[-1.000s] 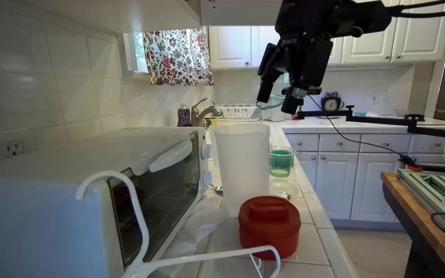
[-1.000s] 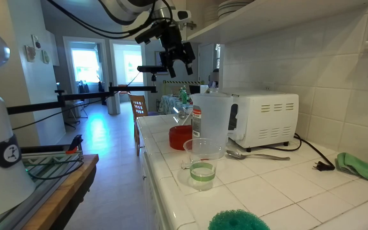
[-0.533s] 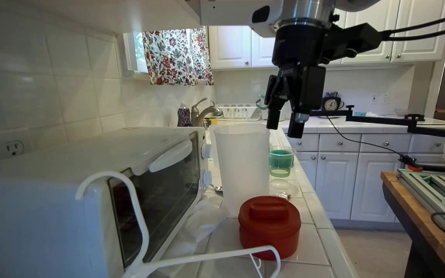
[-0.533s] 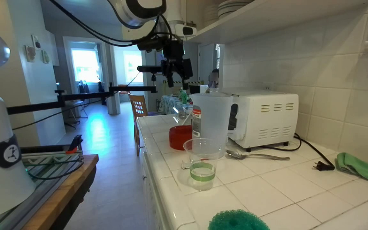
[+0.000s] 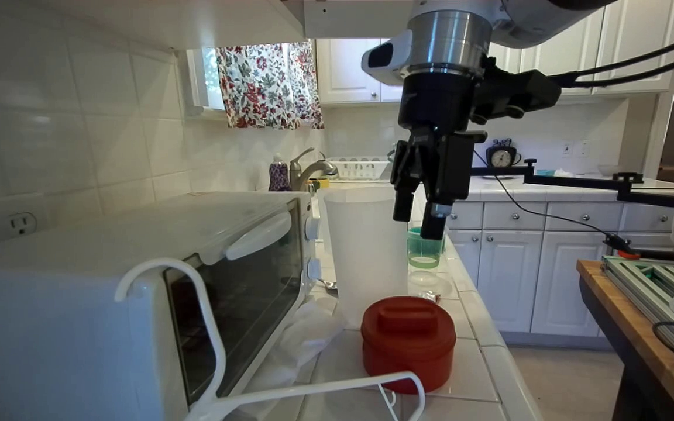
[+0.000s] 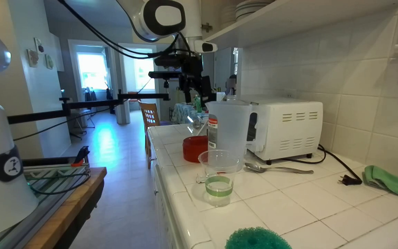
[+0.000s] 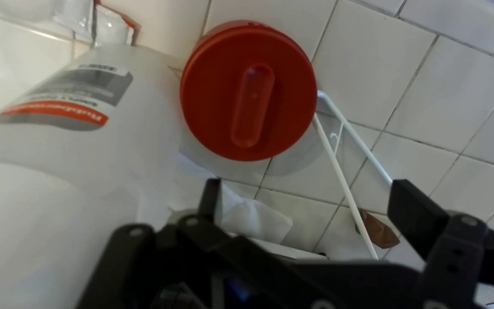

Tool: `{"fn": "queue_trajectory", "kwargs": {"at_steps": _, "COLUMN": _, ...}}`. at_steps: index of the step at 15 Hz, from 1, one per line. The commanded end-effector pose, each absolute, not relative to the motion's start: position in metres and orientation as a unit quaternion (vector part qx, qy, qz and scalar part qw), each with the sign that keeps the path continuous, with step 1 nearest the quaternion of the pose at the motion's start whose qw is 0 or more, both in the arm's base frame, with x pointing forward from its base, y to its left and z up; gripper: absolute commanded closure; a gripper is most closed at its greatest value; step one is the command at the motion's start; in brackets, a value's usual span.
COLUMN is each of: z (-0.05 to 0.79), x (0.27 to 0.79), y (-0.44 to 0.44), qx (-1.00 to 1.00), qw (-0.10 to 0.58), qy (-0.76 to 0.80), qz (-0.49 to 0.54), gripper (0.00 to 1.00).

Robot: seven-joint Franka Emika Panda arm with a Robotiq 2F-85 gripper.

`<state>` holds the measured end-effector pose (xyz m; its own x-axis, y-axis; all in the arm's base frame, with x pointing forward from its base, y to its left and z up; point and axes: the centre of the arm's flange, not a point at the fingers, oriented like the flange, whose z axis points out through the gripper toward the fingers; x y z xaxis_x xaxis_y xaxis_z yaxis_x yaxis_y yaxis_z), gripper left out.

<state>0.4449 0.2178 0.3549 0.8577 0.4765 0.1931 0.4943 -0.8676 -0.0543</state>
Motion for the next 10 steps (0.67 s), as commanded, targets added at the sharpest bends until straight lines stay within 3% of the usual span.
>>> {"fn": "queue_trajectory", "kwargs": {"at_steps": 1, "z": 0.355, "x": 0.445, "y": 0.218, "qx": -0.962, "qw": 0.051, "qy": -0.252, "qz": -0.088, "gripper": 0.0}}
{"fn": "queue_trajectory", "kwargs": {"at_steps": 10, "z": 0.351, "x": 0.454, "y": 0.232, "qx": -0.971, "qw": 0.051, "qy": -0.202, "qz": -0.114, "gripper": 0.0}}
